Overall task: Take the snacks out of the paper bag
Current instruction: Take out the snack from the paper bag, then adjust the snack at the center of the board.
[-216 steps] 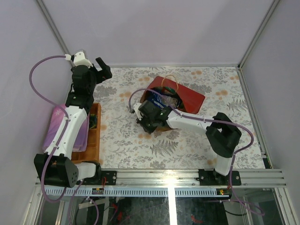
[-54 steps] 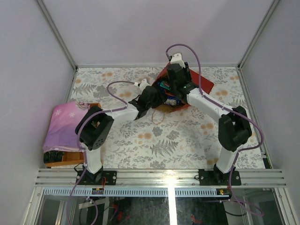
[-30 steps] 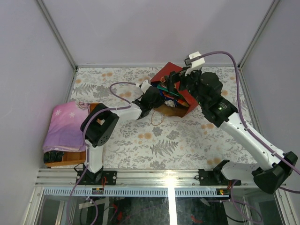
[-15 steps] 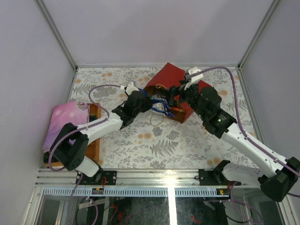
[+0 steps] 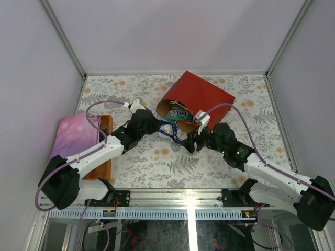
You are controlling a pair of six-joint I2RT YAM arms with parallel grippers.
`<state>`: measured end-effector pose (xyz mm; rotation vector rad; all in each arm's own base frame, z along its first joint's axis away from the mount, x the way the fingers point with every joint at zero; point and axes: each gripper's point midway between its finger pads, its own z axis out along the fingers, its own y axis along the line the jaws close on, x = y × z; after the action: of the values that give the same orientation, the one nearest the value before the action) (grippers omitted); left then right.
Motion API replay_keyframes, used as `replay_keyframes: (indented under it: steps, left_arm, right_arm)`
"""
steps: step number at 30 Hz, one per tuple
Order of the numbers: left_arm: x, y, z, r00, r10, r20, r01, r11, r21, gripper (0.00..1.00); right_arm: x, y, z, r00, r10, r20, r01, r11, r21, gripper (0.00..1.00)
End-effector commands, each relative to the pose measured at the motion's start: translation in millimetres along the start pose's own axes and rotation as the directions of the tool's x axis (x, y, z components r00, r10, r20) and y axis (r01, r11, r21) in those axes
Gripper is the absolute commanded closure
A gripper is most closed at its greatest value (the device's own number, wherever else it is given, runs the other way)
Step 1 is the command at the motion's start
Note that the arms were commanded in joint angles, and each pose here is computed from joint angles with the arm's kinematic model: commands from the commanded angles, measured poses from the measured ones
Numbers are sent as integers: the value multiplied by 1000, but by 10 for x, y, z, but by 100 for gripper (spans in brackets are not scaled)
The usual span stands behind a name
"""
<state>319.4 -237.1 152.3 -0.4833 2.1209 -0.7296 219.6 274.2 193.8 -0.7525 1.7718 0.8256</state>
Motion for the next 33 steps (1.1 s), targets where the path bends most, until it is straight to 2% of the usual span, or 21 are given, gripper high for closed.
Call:
replay_keyframes:
  steps: [1,10,22,25,30,33]
  left_arm:
    - [-47,92,-125,999,42,16,-42,999,-19,100]
    - [86,215,-196,996,72,-45,-74,996,-43,100]
    - [147,279,-243,995,79,-64,-82,996,-44,100]
    - [138,265,-230,994,87,-64,-90,995,-41,100]
    - [19,284,-191,994,100,-49,-103,993,-62,100]
    - [-149,290,-197,996,87,-16,-88,994,-66,98]
  right_arm:
    - [-36,48,35,996,66,64,-65,998,-18,39]
    - [117,58,427,998,52,32,-49,996,-72,42]
    - [-49,260,826,997,34,75,-19,981,-192,42]
    - [-61,265,880,997,26,74,-12,981,-193,51]
    - [-65,287,875,997,32,74,-17,981,-193,97]
    - [-86,313,847,997,35,74,-20,981,-193,100]
